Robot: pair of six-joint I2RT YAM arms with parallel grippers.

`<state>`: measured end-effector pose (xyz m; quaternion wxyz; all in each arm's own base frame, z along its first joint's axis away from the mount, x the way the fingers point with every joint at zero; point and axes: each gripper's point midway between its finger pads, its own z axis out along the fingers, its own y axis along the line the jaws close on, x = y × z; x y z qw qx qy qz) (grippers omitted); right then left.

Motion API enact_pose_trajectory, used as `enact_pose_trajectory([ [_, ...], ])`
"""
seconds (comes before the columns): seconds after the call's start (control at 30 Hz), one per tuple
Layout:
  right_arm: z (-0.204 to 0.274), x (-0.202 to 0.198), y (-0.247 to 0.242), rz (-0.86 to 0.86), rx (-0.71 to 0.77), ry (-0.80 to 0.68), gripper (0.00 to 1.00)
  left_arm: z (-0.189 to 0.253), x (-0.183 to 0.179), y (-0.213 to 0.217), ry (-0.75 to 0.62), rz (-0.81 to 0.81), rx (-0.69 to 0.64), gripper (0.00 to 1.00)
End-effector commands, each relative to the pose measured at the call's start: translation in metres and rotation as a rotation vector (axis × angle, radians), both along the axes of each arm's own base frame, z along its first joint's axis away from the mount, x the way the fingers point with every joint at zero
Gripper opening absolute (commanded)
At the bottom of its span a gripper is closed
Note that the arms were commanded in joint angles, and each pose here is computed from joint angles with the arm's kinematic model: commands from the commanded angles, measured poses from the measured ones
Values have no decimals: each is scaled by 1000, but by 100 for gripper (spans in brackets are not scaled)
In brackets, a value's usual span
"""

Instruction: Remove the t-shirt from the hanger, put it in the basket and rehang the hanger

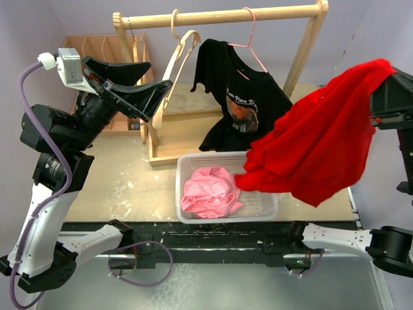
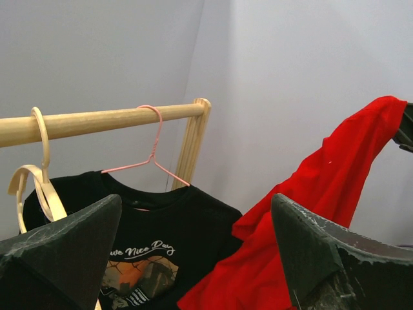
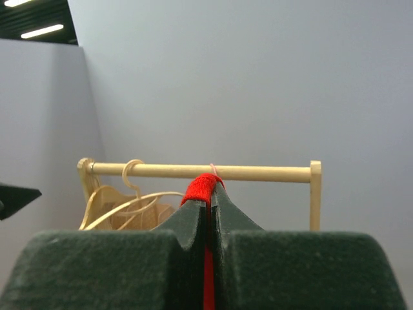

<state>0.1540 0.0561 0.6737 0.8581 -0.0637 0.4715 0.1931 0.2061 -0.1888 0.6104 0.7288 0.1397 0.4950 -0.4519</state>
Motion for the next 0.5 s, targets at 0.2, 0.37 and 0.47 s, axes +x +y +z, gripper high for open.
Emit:
enact_pose_trajectory([
  [0.2,16,0,6,31,60,-16,0,6,7,1,-14,20,-12,99],
  [0.37,-11,20,58,103,-8,60,0,-11,16,1,35,40,-9,99],
  [0.47,-25,28,90,162,-60,94,0,-20,20,3,62,58,-3,99],
])
